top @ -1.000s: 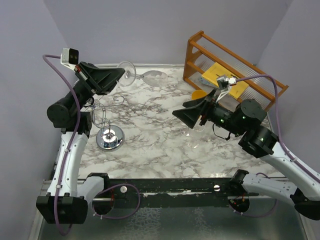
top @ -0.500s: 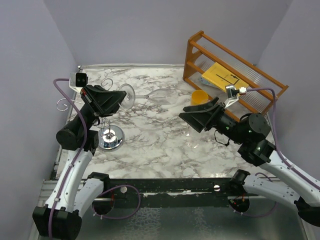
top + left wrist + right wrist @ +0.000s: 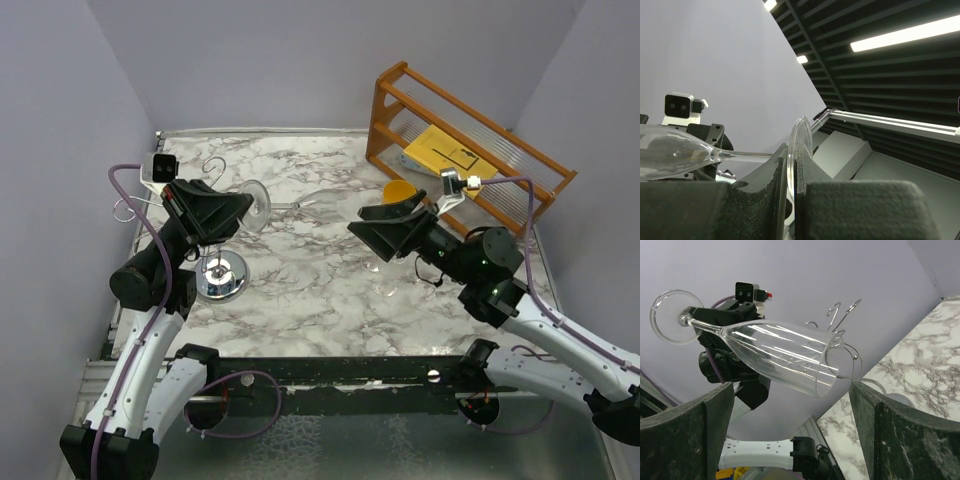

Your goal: Take the wine glass off the wine glass rack

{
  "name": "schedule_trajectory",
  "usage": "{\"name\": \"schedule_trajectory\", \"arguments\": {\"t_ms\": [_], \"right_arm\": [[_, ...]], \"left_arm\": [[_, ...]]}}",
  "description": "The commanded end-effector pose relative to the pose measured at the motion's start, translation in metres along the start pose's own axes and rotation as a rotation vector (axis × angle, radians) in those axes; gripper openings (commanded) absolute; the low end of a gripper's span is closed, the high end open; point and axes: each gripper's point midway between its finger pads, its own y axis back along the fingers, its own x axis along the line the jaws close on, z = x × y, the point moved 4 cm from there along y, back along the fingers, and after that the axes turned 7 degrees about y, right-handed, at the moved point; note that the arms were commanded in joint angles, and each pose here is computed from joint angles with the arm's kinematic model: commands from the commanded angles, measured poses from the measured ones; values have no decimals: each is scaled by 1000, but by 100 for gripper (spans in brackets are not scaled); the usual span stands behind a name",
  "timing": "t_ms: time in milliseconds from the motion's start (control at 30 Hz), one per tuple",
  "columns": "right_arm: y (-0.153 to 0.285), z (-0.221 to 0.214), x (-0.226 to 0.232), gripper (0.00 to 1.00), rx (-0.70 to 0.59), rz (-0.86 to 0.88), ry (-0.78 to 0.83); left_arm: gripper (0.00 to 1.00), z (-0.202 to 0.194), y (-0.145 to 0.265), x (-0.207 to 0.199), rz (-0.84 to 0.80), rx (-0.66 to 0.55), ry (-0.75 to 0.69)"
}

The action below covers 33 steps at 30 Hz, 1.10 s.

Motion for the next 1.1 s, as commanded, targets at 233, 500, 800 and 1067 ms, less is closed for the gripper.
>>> {"name": "schedule_trajectory", "arguments": {"t_ms": [233, 500, 800, 1067], "right_arm": [[7, 6, 50, 78, -68, 394, 41], [27, 3, 69, 70, -118, 591, 149], [29, 7, 82, 54, -145, 707, 272], [24, 13, 92, 27, -138, 760, 335]], "left_arm": [[0, 1, -4, -22, -25, -17, 304], [0, 2, 1, -27, -56, -56, 346], [0, 1, 6, -28, -69, -71, 374], [0, 2, 6, -25, -58, -80, 382]]}}
